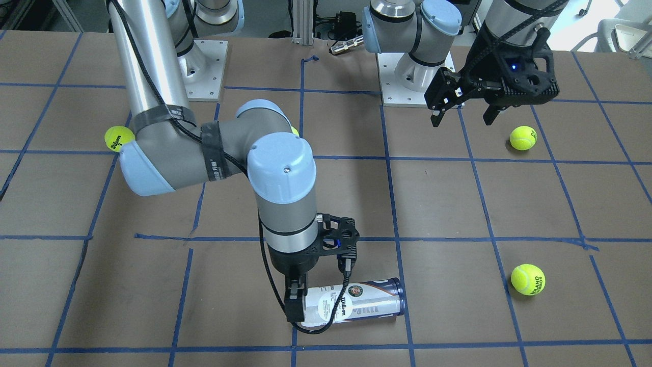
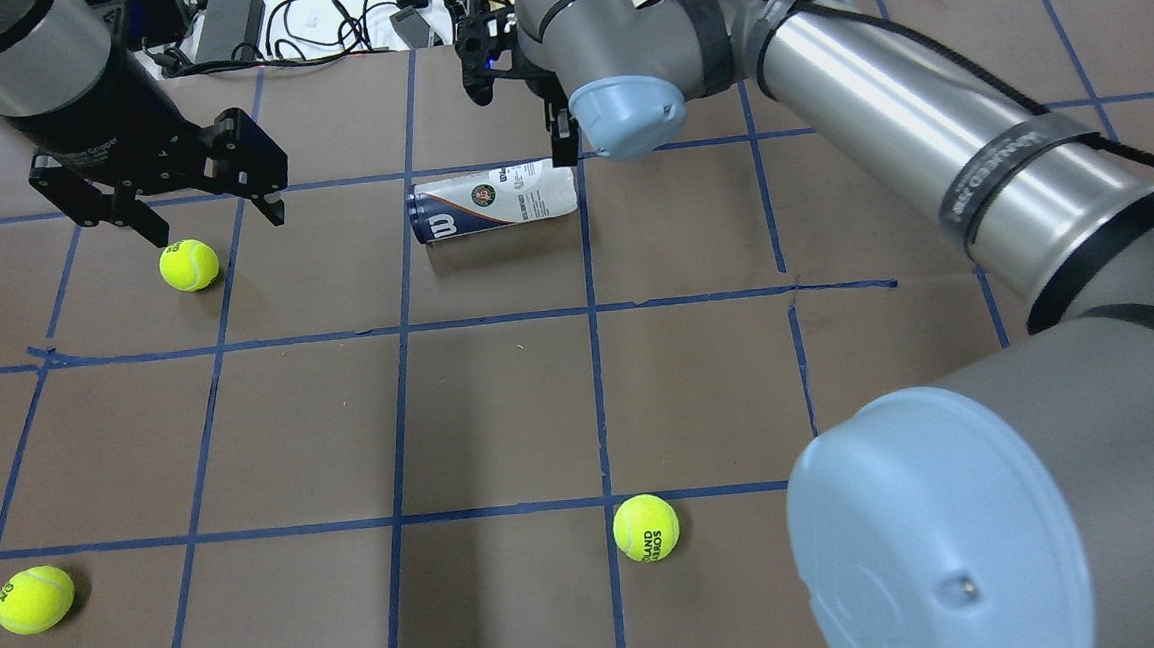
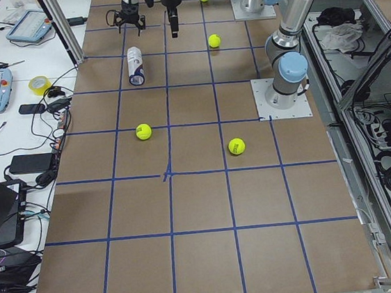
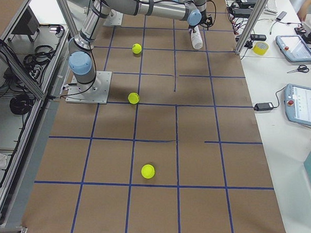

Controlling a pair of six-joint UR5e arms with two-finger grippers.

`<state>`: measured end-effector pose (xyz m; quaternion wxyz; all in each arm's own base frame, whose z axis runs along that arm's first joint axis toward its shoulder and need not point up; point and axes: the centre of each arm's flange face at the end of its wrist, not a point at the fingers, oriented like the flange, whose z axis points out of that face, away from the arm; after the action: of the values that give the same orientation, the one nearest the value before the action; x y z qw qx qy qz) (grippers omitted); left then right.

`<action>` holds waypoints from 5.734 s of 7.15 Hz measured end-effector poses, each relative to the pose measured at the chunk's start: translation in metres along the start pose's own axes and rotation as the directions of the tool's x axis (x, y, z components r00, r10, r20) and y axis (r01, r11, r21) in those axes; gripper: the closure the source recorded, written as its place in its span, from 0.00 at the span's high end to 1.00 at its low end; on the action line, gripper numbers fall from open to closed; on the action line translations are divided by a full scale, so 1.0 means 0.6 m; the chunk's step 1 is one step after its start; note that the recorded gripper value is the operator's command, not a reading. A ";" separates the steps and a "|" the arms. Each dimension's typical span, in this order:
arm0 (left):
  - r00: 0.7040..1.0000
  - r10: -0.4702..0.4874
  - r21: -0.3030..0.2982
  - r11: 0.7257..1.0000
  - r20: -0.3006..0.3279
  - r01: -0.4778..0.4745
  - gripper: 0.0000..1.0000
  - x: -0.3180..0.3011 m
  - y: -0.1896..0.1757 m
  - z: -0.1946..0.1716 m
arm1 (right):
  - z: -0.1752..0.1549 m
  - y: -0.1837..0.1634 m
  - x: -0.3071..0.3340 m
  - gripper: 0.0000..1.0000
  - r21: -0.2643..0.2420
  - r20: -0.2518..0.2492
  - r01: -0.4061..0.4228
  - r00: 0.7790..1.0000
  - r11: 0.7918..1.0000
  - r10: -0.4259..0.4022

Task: Lift up tennis ball bucket
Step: 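Lay the tube on its side, open the right gripper and withdraw, then reach the left gripper to the tube's capped end and grasp it, then lift the capped end with the left gripper, tilting the tube upright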

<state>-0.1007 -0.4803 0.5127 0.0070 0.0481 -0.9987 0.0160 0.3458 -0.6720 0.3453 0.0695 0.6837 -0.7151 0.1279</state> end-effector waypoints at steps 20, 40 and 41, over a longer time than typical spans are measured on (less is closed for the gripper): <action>0.870 0.011 -0.014 1.000 -0.493 -0.021 1.00 -0.031 -0.313 0.512 | -0.351 0.304 -0.145 1.00 -0.114 -0.084 -0.988 -0.091 -0.100 0.992; 0.774 -0.159 -0.121 0.987 -0.614 0.107 0.00 0.011 -0.314 0.521 | -0.363 0.306 -0.149 1.00 -0.102 -0.094 -0.990 -0.088 -0.098 0.992; 0.773 -0.195 -0.129 0.981 -0.604 0.146 0.00 0.023 -0.319 0.490 | -0.362 0.306 -0.149 1.00 -0.102 -0.094 -0.990 -0.088 -0.098 0.992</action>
<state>-0.1000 -0.6816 0.2250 0.3342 0.1303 -0.9334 -0.0071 0.1514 -0.5197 0.5128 -0.0044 -0.0723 -0.9939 0.0834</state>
